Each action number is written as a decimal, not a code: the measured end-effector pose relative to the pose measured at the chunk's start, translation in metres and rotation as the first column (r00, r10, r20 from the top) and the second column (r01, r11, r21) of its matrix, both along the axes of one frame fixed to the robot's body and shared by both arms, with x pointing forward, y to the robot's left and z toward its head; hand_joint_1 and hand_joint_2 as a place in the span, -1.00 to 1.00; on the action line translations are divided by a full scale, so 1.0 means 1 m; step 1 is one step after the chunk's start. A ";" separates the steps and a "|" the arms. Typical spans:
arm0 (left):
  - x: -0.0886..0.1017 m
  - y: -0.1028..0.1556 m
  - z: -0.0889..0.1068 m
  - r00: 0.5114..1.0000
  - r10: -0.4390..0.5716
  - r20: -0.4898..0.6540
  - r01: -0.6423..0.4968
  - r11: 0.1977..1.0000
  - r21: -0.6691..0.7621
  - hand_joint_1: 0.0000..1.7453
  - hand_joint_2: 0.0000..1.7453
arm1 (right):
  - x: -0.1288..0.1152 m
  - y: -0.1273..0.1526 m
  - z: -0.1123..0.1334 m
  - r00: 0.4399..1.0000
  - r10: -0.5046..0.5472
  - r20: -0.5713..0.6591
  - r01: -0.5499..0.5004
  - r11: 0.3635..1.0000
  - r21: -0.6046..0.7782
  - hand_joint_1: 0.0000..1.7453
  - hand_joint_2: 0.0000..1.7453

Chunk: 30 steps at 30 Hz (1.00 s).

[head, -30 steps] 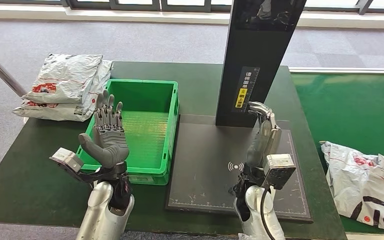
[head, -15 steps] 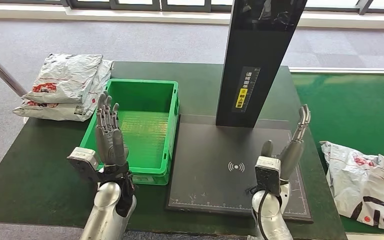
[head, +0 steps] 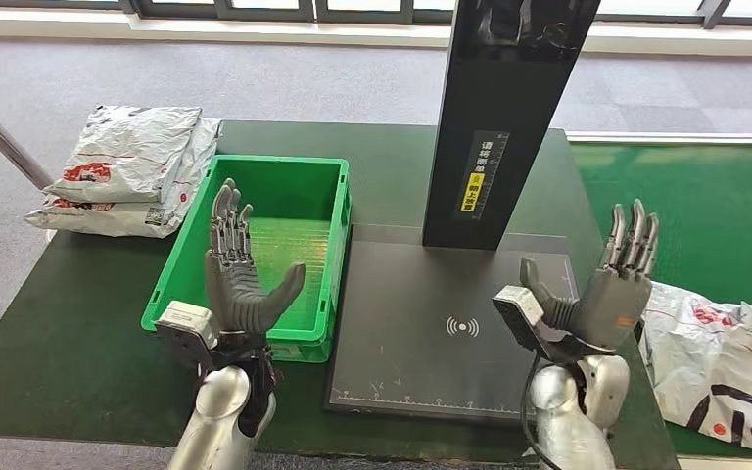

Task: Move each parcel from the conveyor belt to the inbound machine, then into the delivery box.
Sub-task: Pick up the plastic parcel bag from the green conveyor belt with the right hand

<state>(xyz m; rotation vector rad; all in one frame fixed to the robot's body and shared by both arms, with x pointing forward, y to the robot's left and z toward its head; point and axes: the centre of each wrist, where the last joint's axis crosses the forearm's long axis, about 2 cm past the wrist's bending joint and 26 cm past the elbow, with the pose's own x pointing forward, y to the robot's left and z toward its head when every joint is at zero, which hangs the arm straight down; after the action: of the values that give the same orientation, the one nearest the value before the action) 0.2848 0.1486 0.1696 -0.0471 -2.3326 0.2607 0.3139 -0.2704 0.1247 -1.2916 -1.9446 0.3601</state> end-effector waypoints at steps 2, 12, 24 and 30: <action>-0.005 -0.003 -0.001 1.000 -0.002 0.001 0.002 1.000 0.015 -1.00 1.00 | 0.003 -0.022 0.003 0.994 -0.104 -0.043 0.099 0.989 -0.108 -1.00 1.00; -0.034 -0.006 -0.014 0.999 0.031 -0.035 -0.029 0.999 0.040 -1.00 1.00 | 0.017 -0.088 -0.015 0.758 -0.561 -0.332 0.529 0.827 -0.188 -1.00 1.00; -0.051 -0.002 -0.019 0.996 0.067 -0.060 -0.066 0.998 0.023 -1.00 1.00 | 0.001 -0.178 -0.050 0.706 -0.536 -0.463 0.518 0.837 -0.179 -1.00 1.00; -0.053 -0.002 -0.020 0.996 0.068 -0.063 -0.067 0.998 0.023 -1.00 1.00 | -0.001 -0.184 -0.055 0.671 -0.552 -0.495 0.555 0.817 -0.159 -1.00 1.00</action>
<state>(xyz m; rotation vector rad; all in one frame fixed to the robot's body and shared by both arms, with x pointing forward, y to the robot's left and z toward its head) 0.2321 0.1469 0.1496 0.0494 -2.2755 0.2679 0.3129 -0.4546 0.0702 -1.5178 -1.0236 0.3444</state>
